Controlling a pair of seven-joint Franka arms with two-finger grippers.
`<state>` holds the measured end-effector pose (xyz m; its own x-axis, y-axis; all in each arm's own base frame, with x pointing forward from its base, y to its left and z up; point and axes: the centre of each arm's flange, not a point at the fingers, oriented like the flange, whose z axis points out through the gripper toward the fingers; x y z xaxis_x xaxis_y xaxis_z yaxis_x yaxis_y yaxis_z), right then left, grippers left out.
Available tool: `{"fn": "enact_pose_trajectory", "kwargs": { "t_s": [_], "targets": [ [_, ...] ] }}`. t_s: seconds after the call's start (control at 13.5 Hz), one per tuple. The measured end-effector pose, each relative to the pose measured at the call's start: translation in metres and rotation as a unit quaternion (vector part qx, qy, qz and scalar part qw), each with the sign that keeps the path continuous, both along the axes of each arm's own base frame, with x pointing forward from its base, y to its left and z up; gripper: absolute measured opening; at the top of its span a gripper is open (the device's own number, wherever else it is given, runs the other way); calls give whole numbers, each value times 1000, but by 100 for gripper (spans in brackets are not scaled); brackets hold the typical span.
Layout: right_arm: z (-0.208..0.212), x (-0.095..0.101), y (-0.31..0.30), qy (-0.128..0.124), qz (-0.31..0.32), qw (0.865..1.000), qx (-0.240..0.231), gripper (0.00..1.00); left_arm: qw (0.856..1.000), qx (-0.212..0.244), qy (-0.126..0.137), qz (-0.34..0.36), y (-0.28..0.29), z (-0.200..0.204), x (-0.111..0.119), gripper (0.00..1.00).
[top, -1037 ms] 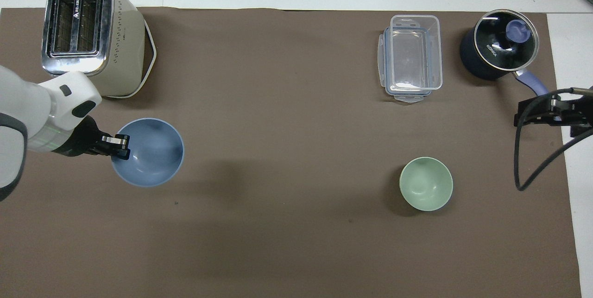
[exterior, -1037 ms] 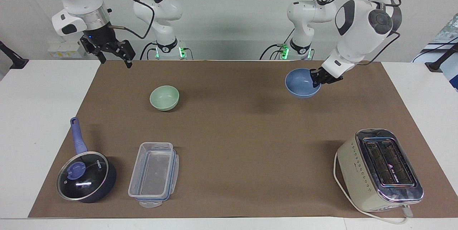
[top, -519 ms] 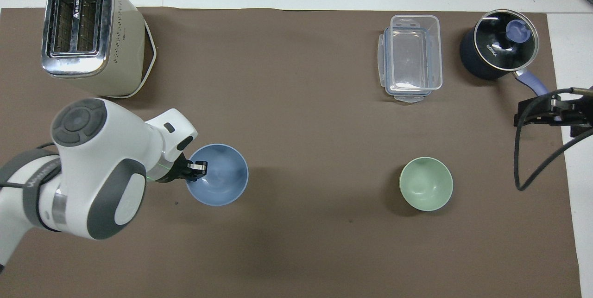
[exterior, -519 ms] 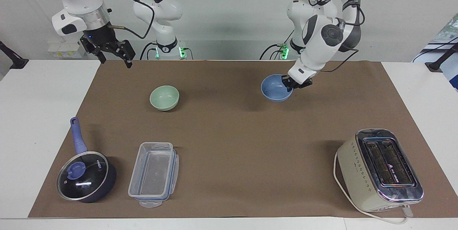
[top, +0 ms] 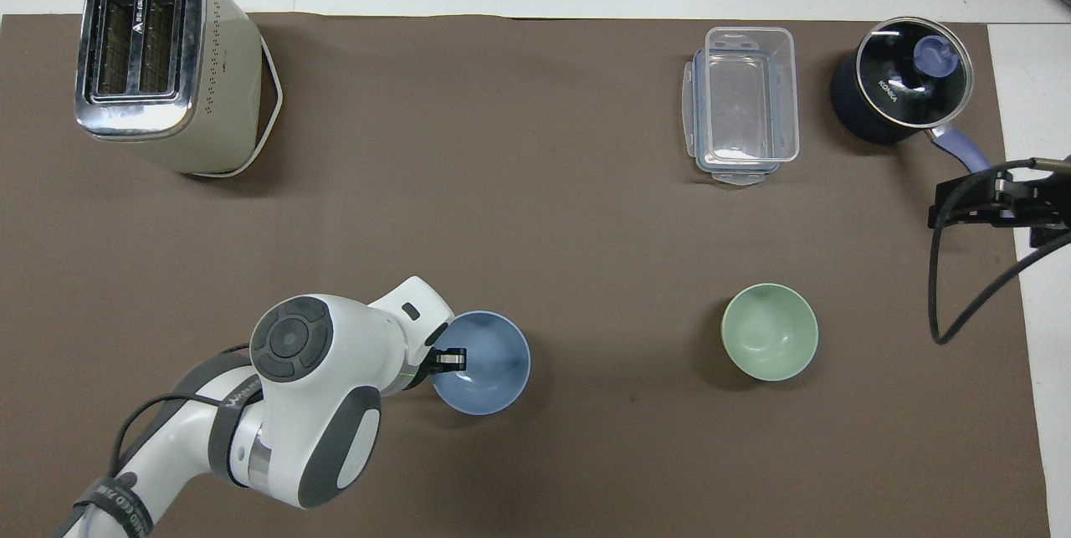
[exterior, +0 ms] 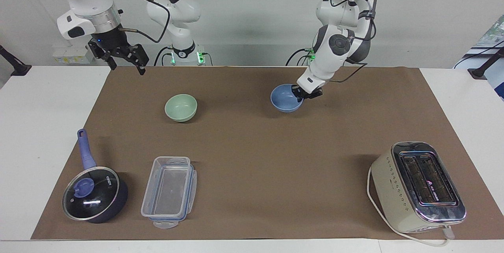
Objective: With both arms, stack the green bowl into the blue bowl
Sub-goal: 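Slide the blue bowl with the left gripper toward the table center, then open the left gripper and draw it back from the blue bowl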
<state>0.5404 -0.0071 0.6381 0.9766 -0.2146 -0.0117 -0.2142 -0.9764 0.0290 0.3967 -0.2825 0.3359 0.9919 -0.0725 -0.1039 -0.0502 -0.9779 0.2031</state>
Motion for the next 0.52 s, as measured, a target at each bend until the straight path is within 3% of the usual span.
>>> {"fn": "enact_pose_trajectory", "kwargs": {
  "t_s": [0.15,0.52],
  "targets": [
    [0,0,0,0,0,1000,0,100,1000,0,-1,2,0,-4,-3,13],
    [0,0,0,0,0,1000,0,100,1000,-3,-3,12,5,2,3,70]
  ]
}}
